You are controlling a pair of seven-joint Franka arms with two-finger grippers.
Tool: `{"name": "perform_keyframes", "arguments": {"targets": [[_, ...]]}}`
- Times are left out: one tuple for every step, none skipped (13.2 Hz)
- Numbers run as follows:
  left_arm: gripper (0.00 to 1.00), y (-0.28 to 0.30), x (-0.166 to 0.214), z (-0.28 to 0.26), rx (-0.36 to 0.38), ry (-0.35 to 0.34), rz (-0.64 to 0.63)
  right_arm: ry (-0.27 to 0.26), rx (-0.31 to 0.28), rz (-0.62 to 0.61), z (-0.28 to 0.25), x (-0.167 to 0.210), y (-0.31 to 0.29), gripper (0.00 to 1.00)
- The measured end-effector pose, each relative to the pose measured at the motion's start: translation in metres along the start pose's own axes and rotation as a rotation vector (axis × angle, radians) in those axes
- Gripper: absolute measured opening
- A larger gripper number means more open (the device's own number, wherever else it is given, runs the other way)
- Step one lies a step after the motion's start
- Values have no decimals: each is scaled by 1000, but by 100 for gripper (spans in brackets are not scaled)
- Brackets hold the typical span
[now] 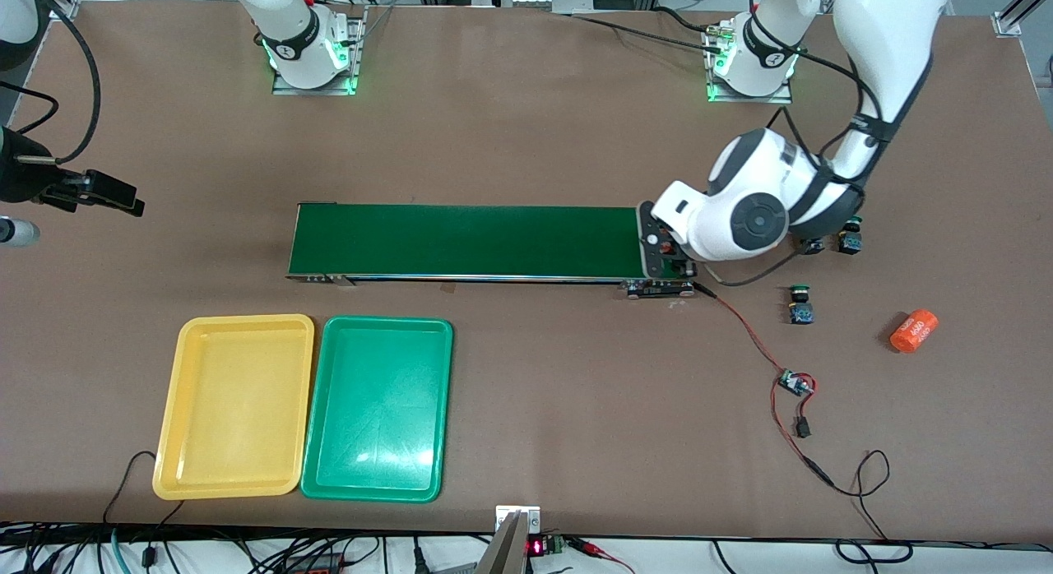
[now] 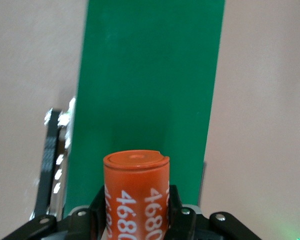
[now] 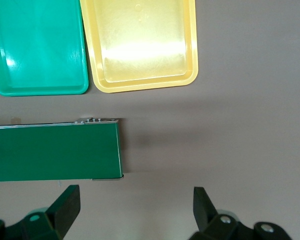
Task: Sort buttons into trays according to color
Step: 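Carry the orange cylinder with the left gripper over the conveyor belt, then lower the cylinder onto the belt and open the left gripper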
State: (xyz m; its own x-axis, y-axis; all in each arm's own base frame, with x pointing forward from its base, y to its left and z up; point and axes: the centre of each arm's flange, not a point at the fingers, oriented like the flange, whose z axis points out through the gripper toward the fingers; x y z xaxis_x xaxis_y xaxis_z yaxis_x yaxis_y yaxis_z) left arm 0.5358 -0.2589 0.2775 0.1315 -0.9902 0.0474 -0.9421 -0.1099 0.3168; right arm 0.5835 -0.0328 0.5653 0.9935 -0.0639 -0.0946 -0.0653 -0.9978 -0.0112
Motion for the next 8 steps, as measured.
{"name": "perform_keyframes", "arguments": {"targets": [[50,6,11,4,17,-13,33,0,0,0,0,0,0,100],[50,10,19,6,42,-23,60,0,0,0,0,0,0,100],[50,11,23,9,65,-22,75,0,0,0,0,0,0,100],[50,10,25,14,85,-10,82,-1,0,0,0,0,0,100],[50,10,24,23,98,5,85,-1,0,0,0,0,0,100],[50,11,24,31,103,14,87,-1,0,0,1,0,0,100],[56,11,24,37,100,17,88,-1,0,0,1,0,0,100],[66,11,23,39,98,18,88,-1,0,0,1,0,0,100]]}}
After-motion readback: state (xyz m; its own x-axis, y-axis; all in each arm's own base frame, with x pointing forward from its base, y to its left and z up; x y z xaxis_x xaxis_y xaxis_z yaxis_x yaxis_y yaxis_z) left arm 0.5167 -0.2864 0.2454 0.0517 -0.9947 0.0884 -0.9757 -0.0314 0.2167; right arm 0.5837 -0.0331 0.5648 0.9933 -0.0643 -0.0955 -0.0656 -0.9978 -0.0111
